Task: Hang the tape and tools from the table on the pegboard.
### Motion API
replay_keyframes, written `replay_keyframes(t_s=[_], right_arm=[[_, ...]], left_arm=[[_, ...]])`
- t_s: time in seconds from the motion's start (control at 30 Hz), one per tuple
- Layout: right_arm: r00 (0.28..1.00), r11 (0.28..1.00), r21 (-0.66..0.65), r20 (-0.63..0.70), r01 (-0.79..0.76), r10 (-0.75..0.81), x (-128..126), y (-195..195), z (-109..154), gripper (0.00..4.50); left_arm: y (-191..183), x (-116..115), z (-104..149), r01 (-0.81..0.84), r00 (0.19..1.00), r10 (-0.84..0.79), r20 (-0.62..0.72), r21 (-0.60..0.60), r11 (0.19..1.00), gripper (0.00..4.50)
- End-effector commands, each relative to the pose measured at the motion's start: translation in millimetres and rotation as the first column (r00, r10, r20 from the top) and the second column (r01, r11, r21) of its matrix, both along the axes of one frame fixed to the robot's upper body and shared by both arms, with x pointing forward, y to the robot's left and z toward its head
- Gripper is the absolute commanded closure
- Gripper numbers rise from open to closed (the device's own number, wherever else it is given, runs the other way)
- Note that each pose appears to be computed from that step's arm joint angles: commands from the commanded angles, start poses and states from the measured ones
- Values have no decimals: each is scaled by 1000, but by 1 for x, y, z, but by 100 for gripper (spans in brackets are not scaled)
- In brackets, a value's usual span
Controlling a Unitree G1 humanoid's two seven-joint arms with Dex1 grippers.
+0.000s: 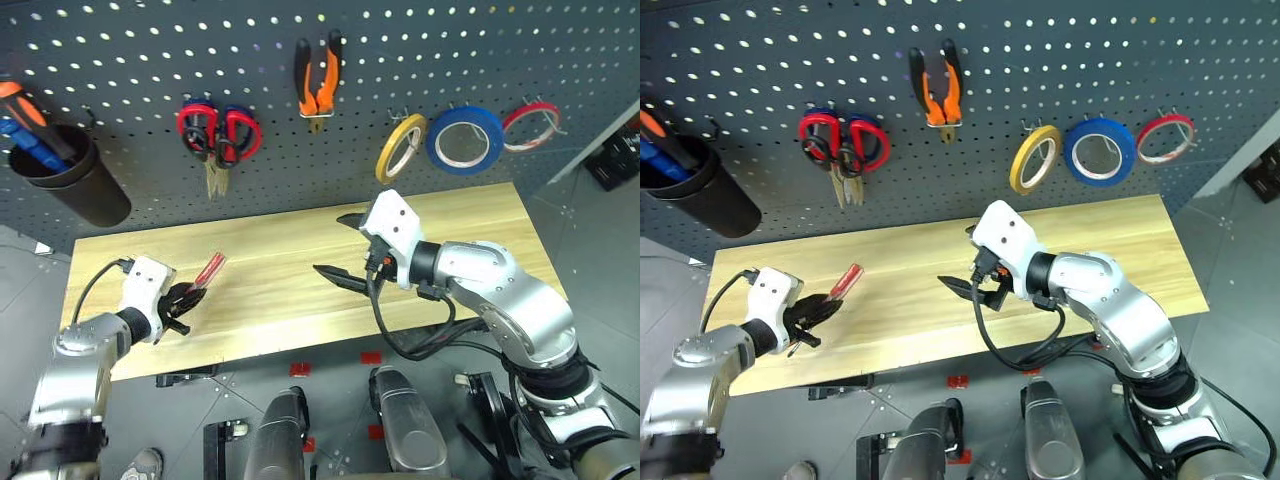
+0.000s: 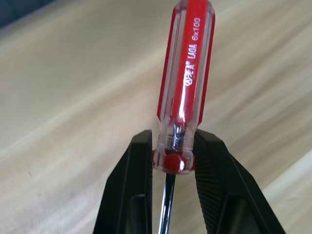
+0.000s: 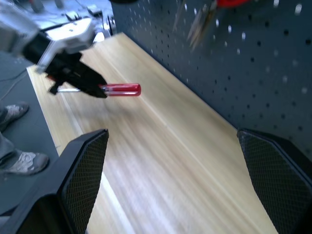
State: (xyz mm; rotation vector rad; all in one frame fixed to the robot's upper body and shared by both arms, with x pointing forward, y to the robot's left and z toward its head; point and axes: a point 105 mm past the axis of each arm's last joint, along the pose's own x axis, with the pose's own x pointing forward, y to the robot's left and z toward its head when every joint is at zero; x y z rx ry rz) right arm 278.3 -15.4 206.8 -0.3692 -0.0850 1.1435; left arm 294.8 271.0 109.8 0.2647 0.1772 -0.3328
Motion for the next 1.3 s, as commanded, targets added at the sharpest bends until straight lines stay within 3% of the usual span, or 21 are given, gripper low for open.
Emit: replay_keyframes(t_s=[0.03,0.13,0.27,0.57,0.73,0.93,1.03,1.17,1.3], right_arm=[[989,988,77,74,-131,126,-20,3,24,0],[984,978,121,78,-167,159,-20,3,31,0],[978,965,182,127,-187,166,-13,5,45,0],[968,954,223,196,-200,157,1,15,61,0],[964,950,236,217,-206,155,4,20,66,0],[961,944,253,229,-211,154,2,24,71,0],[961,944,252,231,-212,154,1,24,72,0],[962,948,246,232,-203,145,1,23,72,0],[964,951,241,228,-194,139,3,21,70,0]], left_arm=[[-6,-19,66,-102,949,91,301,22,994,366],[-9,-31,98,-181,879,150,453,25,983,366],[-1,-36,161,-280,718,247,651,-55,958,366],[12,-20,238,-270,509,310,803,-193,943,366],[18,10,247,-234,478,307,823,-218,948,366],[18,38,237,-211,467,328,821,-257,943,366],[21,40,229,-213,462,369,806,-304,929,366],[36,25,223,-246,419,443,793,-370,896,366],[45,14,220,-265,391,472,790,-394,880,240]])
